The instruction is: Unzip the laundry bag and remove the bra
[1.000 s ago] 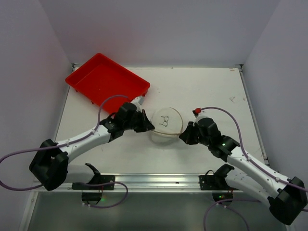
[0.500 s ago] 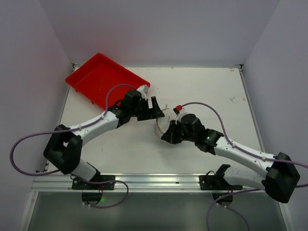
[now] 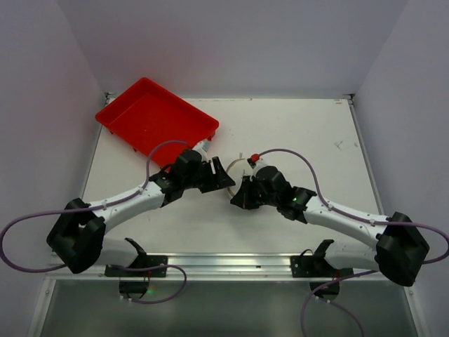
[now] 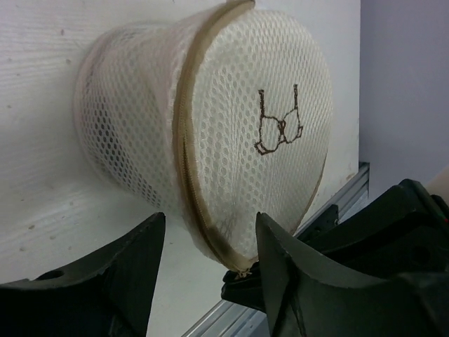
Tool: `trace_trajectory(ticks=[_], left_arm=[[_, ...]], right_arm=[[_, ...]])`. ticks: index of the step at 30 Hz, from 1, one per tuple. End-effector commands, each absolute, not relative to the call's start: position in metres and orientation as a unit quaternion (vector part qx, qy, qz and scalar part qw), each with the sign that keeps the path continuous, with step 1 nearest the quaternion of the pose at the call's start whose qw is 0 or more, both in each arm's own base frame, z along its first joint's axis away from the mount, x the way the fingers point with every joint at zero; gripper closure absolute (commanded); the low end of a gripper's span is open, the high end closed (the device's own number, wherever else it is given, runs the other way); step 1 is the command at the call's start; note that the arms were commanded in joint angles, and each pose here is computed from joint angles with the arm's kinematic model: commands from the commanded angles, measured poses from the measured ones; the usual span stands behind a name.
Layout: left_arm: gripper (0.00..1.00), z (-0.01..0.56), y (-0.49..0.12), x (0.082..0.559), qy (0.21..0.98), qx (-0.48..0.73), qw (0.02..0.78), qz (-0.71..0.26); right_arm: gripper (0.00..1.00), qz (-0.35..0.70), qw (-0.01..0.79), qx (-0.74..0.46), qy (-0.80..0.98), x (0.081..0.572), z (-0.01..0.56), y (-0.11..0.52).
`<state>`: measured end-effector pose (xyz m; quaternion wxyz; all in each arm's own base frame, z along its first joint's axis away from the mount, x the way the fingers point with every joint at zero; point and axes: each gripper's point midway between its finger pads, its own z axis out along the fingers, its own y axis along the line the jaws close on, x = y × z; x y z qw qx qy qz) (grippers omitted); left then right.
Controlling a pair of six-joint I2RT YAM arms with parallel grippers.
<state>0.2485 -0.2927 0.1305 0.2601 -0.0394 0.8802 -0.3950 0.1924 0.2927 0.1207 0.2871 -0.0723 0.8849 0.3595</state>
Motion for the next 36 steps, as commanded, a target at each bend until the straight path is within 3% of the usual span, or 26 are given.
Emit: trace_trajectory(ticks=[1,2,3,6,15,22,27,32,35,36], left_arm=[[0.44,0.137,-0.318,0.250,0.867,-0.032,0.258,-0.425],[0.52,0.137,-0.319,0.250,0.868,-0.033,0.256,-0.425],[0.71,0.135,-0.318,0.250,0.869,-0.034,0.255,-0.424],[1.00,0.133,-0.314,0.251,0.872,-0.036,0.260,-0.413],[1.00,0.110,-0.285,0.237,0.894,-0.014,0.245,-0.374],[1.00,0.105,-0.266,0.224,0.908,0.035,0.237,-0.344],[1.00,0.122,-0.264,0.242,0.909,0.067,0.253,-0.325],[1.00,0.144,-0.288,0.293,0.903,0.083,0.274,-0.319],[0.89,0.152,-0.313,0.323,0.896,0.083,0.280,-0.334],[0.80,0.145,-0.320,0.330,0.898,0.075,0.269,-0.339]], right_arm=[[1.00,0.378,0.312,-0.067,0.869,0.202,0.141,0.305],[1.00,0.375,0.314,-0.065,0.870,0.202,0.141,0.302],[1.00,0.369,0.313,-0.066,0.873,0.201,0.138,0.299],[1.00,0.348,0.315,-0.064,0.881,0.195,0.130,0.284],[1.00,0.215,0.321,-0.007,0.922,0.196,0.089,0.179],[1.00,0.156,0.368,0.057,0.915,0.220,0.112,0.119],[1.00,0.237,0.348,-0.002,0.907,0.221,0.125,0.157],[1.00,0.315,0.313,-0.049,0.894,0.204,0.133,0.202],[1.00,0.349,0.297,-0.069,0.886,0.192,0.142,0.237],[1.00,0.364,0.283,-0.071,0.884,0.188,0.142,0.251]])
